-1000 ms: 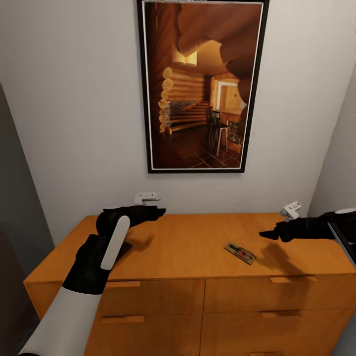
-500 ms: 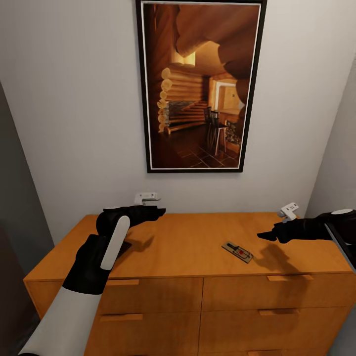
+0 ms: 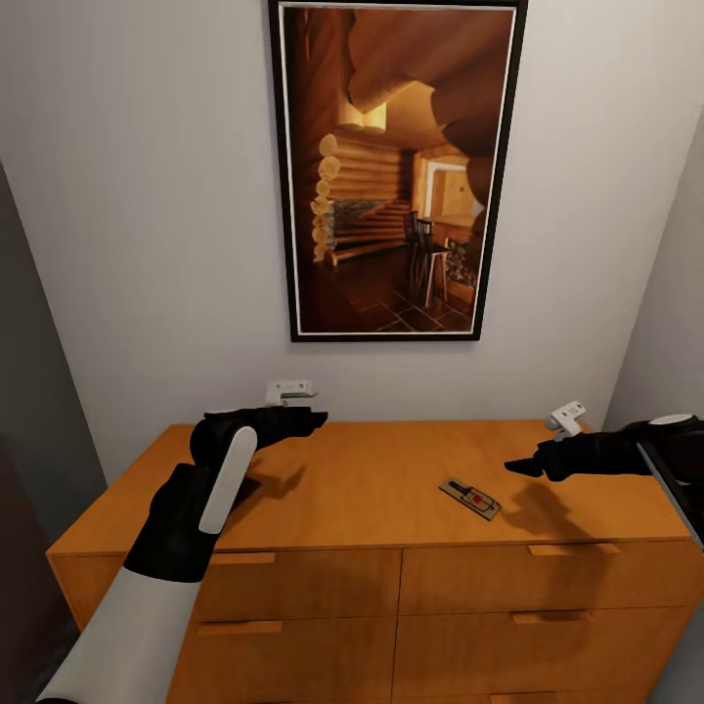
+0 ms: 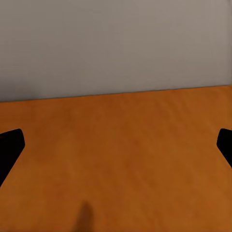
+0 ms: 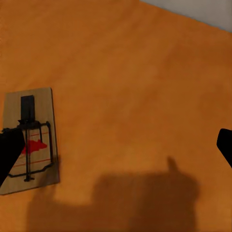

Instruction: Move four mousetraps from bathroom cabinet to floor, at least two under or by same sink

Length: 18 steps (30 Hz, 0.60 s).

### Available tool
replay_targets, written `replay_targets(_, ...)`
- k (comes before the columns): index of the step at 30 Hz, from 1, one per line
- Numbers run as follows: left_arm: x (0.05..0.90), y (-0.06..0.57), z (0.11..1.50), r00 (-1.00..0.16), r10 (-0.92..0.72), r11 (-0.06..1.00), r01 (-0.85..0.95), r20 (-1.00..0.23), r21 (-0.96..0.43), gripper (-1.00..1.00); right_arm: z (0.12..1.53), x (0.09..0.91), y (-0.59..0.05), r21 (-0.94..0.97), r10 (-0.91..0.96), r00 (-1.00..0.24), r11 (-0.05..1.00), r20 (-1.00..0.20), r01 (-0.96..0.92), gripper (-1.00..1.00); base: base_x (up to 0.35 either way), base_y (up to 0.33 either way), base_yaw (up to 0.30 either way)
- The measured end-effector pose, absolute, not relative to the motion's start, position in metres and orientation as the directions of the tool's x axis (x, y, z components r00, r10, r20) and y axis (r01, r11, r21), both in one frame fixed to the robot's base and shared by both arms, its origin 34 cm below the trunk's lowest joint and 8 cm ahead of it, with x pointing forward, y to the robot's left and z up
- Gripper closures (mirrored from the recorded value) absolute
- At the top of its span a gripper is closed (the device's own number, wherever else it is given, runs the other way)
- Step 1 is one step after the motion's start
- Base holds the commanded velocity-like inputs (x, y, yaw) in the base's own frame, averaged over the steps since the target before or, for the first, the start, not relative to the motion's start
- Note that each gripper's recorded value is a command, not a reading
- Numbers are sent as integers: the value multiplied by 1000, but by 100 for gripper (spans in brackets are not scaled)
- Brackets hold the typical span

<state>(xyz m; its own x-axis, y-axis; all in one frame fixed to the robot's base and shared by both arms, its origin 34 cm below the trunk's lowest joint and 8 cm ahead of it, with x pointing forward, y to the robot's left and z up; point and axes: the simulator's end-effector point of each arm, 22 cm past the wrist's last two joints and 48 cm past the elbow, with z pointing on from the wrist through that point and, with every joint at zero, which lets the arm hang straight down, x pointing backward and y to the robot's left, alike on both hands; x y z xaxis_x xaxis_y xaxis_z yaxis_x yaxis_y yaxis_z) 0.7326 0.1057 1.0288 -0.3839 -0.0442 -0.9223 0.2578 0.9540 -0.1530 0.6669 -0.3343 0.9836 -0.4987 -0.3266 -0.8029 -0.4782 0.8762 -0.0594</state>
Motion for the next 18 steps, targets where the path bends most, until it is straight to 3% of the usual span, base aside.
replay_targets(18,733,106,1028,-384,-43,954,257,-922,-152,-100,977,675,-281,-1,-292,-479,854,-828,-520,-100,0,0,0)
